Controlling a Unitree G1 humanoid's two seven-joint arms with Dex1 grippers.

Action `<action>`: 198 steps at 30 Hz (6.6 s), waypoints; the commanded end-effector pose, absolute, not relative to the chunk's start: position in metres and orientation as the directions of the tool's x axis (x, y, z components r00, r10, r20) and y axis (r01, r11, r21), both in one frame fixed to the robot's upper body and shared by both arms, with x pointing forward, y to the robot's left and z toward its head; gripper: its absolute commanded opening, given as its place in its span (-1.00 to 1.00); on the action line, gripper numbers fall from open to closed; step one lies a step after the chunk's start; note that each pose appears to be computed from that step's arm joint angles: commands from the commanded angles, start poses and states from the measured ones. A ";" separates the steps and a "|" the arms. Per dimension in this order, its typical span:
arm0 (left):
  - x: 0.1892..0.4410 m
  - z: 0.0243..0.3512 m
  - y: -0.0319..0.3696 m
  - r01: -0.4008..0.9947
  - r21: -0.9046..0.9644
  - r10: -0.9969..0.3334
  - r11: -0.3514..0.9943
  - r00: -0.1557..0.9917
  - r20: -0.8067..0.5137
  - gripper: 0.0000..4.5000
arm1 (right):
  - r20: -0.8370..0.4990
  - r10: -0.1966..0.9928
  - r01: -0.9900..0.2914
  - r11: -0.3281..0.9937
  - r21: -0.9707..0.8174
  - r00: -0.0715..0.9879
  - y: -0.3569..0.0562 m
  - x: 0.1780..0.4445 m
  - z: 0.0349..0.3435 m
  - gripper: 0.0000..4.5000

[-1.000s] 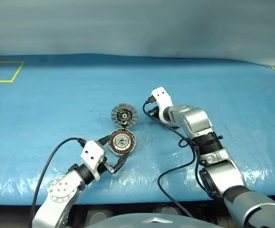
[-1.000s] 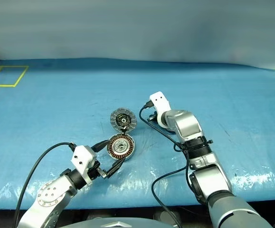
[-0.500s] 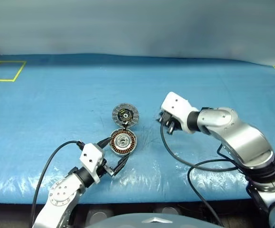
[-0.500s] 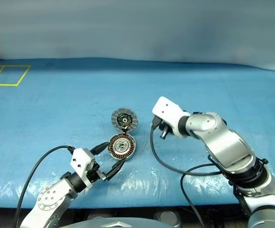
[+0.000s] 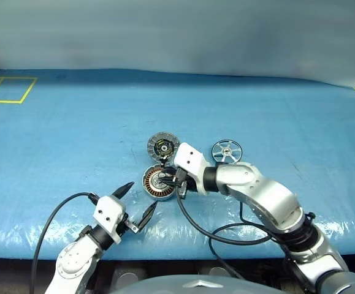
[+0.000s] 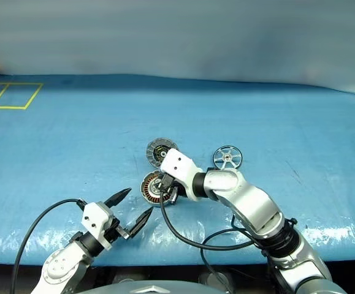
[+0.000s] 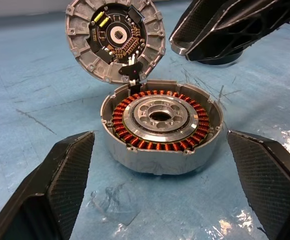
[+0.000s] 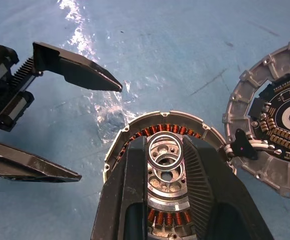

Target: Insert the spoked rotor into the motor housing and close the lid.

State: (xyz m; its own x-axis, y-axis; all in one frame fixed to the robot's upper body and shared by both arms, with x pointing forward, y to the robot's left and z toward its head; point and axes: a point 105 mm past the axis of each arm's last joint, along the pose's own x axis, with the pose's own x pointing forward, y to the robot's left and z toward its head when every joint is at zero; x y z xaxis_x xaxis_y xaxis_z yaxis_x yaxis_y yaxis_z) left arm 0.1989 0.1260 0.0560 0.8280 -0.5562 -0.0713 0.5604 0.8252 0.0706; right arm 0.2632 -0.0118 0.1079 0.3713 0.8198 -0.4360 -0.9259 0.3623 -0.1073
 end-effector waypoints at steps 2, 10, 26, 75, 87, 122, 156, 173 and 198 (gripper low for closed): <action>0.201 0.063 0.127 0.553 0.085 -0.553 0.829 0.833 -0.028 1.00 | -0.399 0.824 -0.913 0.391 -0.114 0.403 -0.003 0.272 0.107 -0.71; 0.202 0.062 0.123 0.566 0.077 -0.567 0.821 0.824 -0.016 1.00 | -0.410 0.815 -0.908 0.409 -0.093 0.409 0.003 0.275 0.097 -0.71; 0.201 0.059 0.122 0.582 0.056 -0.581 0.811 0.813 -0.032 1.00 | -0.477 0.789 -0.911 0.408 -0.064 0.387 -0.002 0.270 0.078 -0.71; 0.205 0.066 0.117 0.581 0.050 -0.582 0.812 0.813 -0.008 1.00 | -0.415 0.816 -0.861 0.492 0.131 0.403 0.002 0.267 0.084 -0.99; 0.204 0.066 0.117 0.580 0.047 -0.580 0.813 0.814 -0.010 1.00 | -0.441 0.809 -0.867 0.484 0.121 0.390 0.004 0.265 0.079 -0.99; 0.202 0.063 0.115 0.575 0.034 -0.575 0.818 0.818 -0.014 1.00 | -0.441 0.807 -0.858 0.494 0.143 0.391 0.004 0.267 0.079 -0.99; 0.202 0.062 0.115 0.586 0.037 -0.585 0.810 0.811 -0.020 1.00 | -0.403 0.815 -0.841 0.514 0.168 0.417 0.000 0.275 0.087 -0.99; 0.200 0.060 0.116 0.576 0.033 -0.575 0.817 0.818 -0.027 1.00 | -0.382 0.836 -0.871 0.473 0.134 0.395 -0.002 0.267 0.101 -0.99; 0.206 0.063 0.118 0.587 0.061 -0.587 0.807 0.809 -0.026 1.00 | -0.559 0.284 -0.549 0.739 -0.389 0.779 -0.151 0.326 0.130 0.13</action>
